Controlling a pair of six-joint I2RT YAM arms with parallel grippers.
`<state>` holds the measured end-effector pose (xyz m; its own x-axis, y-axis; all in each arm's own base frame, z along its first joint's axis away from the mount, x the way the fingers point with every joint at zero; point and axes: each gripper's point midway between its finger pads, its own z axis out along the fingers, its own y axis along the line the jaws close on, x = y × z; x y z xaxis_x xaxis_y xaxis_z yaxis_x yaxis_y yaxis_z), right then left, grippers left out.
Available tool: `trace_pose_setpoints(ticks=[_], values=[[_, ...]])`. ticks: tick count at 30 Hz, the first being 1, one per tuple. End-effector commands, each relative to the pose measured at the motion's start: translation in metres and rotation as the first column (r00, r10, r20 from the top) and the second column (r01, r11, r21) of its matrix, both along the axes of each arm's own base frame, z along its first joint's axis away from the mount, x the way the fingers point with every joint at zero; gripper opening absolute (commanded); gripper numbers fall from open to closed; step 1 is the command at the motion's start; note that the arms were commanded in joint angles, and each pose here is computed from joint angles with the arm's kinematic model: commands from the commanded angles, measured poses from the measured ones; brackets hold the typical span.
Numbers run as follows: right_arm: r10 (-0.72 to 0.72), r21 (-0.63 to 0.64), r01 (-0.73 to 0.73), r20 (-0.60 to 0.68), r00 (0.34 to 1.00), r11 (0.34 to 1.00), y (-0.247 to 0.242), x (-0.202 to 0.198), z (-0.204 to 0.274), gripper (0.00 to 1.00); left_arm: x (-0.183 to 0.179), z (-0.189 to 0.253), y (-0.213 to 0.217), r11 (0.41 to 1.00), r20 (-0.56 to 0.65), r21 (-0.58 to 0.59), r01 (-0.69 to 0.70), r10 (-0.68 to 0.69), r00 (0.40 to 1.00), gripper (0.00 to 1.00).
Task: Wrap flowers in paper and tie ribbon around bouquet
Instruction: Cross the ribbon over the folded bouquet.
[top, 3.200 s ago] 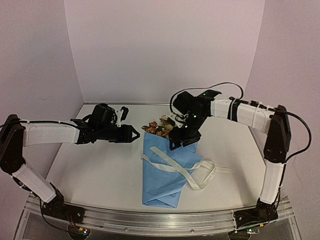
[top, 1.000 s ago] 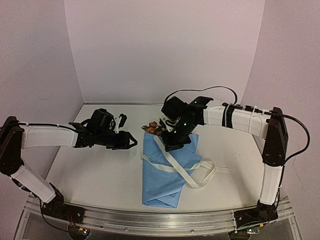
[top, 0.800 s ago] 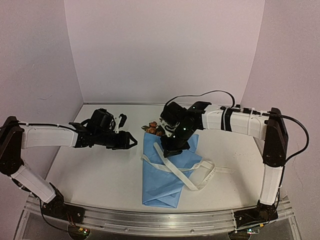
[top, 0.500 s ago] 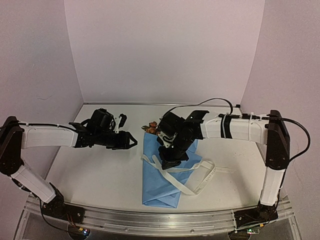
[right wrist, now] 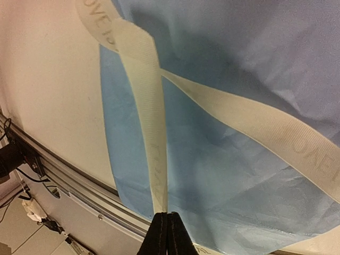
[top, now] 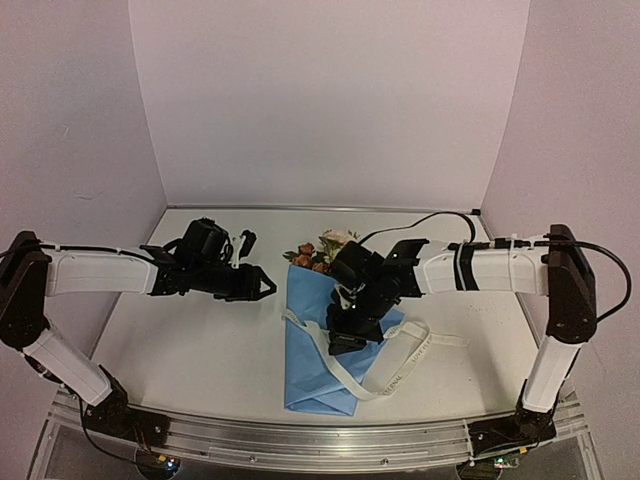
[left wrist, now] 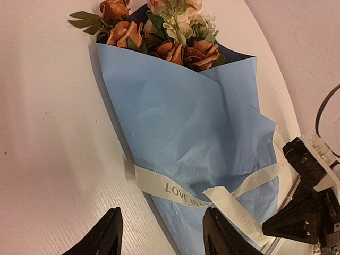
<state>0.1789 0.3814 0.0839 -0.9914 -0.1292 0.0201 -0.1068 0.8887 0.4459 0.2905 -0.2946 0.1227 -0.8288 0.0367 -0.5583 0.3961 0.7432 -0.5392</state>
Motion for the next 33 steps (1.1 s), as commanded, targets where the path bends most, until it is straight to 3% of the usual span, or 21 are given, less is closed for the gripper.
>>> trace_pose_setpoints(ticks=[1, 9, 17, 24, 33], values=[[-0.12, 0.074, 0.124, -0.052, 0.991, 0.99, 0.003, -0.007, 0.011, 0.0, 0.004, 0.008, -0.01, 0.998, 0.043, 0.019, 0.064, -0.065, 0.997, 0.52], [-0.171, 0.087, 0.175, -0.056, 0.984, 0.981, -0.004, -0.012, 0.01, 0.0, -0.008, 0.021, -0.038, 0.971, 0.212, 0.108, 0.215, -0.234, 0.949, 0.52], [-0.216, 0.101, 0.226, -0.098, 0.971, 0.969, -0.006, -0.02, 0.011, 0.0, -0.029, 0.02, -0.064, 0.864, 0.421, 0.32, 0.388, -0.497, 0.759, 0.5], [-0.237, 0.119, 0.251, -0.121, 0.964, 0.961, -0.006, -0.023, 0.009, 0.0, -0.042, 0.01, -0.075, 0.753, 0.461, 0.403, 0.52, -0.659, 0.595, 0.5], [-0.27, 0.139, 0.291, -0.151, 0.951, 0.947, -0.005, -0.027, 0.005, 0.0, -0.05, -0.019, -0.089, 0.64, 0.401, 0.464, 0.612, -0.768, 0.499, 0.49]])
